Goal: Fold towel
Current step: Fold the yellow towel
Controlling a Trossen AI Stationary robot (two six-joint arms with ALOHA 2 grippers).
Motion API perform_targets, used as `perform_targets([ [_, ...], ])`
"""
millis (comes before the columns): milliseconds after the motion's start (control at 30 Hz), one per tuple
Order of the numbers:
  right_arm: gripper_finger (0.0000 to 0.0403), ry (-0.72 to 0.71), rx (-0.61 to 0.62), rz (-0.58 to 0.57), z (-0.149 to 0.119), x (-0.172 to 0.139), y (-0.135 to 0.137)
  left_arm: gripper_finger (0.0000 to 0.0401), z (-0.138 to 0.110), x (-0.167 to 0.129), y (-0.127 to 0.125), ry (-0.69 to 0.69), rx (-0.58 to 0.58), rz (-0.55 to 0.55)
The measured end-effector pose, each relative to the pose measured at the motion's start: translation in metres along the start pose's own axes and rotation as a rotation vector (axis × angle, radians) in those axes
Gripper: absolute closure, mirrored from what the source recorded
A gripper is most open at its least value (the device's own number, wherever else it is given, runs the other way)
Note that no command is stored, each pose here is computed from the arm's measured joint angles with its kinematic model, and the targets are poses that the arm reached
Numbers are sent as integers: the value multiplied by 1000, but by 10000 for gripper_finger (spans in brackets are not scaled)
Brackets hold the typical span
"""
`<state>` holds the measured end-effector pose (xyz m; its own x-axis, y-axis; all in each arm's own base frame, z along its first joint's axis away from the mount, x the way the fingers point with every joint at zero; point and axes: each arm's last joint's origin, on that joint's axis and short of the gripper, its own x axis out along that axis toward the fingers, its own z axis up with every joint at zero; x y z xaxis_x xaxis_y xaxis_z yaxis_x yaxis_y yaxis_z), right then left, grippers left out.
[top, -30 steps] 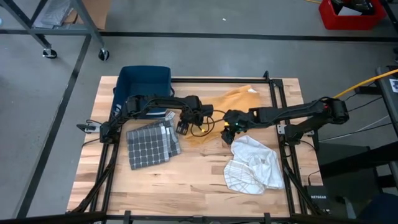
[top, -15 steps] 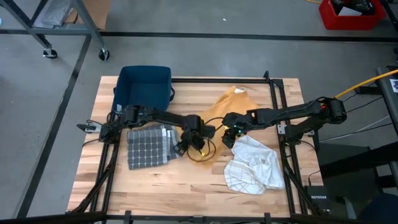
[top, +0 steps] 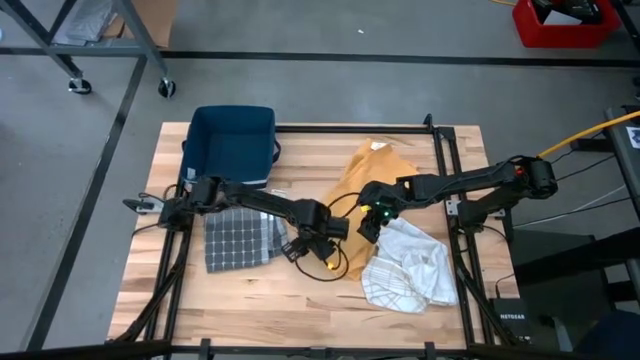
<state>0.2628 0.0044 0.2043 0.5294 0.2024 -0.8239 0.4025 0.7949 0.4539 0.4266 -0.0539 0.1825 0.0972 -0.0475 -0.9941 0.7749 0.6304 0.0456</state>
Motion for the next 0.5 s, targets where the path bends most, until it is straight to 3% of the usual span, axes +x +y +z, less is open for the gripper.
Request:
perform_targets([
  [167,196,-6,66,52,0,1,7,219,-8,-32,3,-47,-61,54],
  [367,196,7,31,58,-18,6,30,219,-21,-41,1,6,-200,7],
  [500,196,-5,43,34,-32,8,44,219,-28,-31,0,51,-272,-27],
])
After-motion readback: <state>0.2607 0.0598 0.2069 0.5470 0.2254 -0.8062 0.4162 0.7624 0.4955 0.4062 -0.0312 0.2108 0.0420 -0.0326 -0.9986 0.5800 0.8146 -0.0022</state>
